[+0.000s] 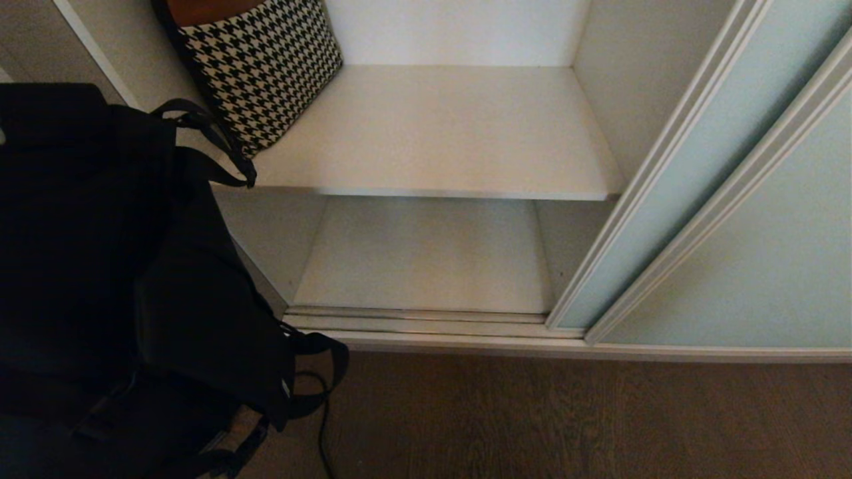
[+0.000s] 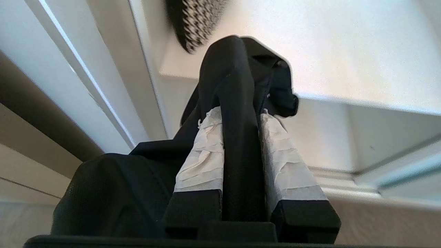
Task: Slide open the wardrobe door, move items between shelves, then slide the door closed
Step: Place the pillow on the lower shelf
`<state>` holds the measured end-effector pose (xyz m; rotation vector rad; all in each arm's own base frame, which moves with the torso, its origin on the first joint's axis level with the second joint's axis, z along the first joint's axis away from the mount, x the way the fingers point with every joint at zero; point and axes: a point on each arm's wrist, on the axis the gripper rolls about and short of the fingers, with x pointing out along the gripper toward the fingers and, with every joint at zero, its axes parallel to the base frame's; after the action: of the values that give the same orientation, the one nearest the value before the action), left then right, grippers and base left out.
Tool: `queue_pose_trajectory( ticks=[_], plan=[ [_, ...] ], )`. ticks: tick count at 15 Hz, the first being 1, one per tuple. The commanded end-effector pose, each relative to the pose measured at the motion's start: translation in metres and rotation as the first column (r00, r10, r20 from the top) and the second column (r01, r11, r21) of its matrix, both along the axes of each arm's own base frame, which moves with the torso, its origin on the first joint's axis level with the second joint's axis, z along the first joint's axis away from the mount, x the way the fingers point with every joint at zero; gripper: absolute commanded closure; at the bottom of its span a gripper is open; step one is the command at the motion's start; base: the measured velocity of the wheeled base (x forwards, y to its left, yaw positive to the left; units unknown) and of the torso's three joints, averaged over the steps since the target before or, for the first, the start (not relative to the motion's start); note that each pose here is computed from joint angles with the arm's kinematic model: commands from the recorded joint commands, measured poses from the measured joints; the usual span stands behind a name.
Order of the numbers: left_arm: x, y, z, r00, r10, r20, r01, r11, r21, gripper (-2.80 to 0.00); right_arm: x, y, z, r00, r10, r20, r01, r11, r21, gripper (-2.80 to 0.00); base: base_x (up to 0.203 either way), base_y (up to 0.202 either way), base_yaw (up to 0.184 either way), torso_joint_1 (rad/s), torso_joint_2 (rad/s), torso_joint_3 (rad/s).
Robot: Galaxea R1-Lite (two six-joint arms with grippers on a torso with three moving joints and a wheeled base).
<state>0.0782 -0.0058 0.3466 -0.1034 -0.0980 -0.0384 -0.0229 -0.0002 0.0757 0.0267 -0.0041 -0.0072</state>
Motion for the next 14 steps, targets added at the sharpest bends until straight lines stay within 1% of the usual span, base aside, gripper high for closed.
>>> queue_pose_trajectory(
  ticks=[1, 3, 4, 7, 8, 10, 14],
  plan=[
    [-0.009, 0.003, -0.008, 1.000, 0.027, -0.002, -0.027, 1.000, -0.004, 0.00, 0.000, 0.000, 0.000, 1.000, 0.001, 0.002, -0.001, 1.000, 0.001, 0.00, 0.000, 0.000, 0.000, 0.000, 0.00, 0.000],
    [-0.016, 0.004, -0.020, 1.000, 0.015, -0.020, -0.015, 1.000, -0.023, 0.00, 0.000, 0.000, 0.000, 1.000, 0.001, 0.002, -0.001, 1.000, 0.001, 0.00, 0.000, 0.000, 0.000, 0.001, 0.00, -0.021],
    [-0.019, 0.004, -0.026, 0.999, -0.006, -0.031, 0.006, 1.000, -0.024, 0.00, 0.000, 0.000, 0.000, 1.000, 0.001, 0.002, -0.001, 1.000, 0.001, 0.00, 0.000, 0.000, 0.000, 0.000, 0.00, -0.111],
    [-0.018, 0.004, -0.029, 0.999, -0.008, -0.042, 0.007, 1.000, -0.026, 0.00, 0.000, 0.000, 0.000, 1.000, 0.001, 0.002, -0.001, 1.000, 0.000, 0.00, 0.000, 0.000, 0.000, 0.004, 0.00, -0.164],
    [-0.017, 0.004, -0.034, 0.998, -0.010, -0.058, 0.009, 1.000, -0.023, 0.00, 0.000, 0.000, 0.000, 1.000, 0.001, 0.002, -0.001, 1.000, 0.001, 0.00, 0.000, 0.000, 0.000, -0.005, 0.00, -0.198],
    [-0.014, 0.003, -0.045, 0.995, -0.039, -0.096, 0.037, 0.999, -0.021, 0.00, 0.000, 0.000, 0.000, 1.000, 0.001, 0.002, -0.001, 1.000, 0.001, 0.00, 0.000, 0.000, 0.000, 0.000, 0.00, -0.198],
    [-0.010, 0.003, -0.047, 0.993, -0.045, -0.108, 0.042, 0.999, -0.030, 0.00, 0.000, 0.000, 0.000, 1.000, 0.001, 0.002, -0.001, 1.000, 0.001, 0.00, 0.000, 0.000, 0.000, 0.002, 0.00, -0.201]
  ],
)
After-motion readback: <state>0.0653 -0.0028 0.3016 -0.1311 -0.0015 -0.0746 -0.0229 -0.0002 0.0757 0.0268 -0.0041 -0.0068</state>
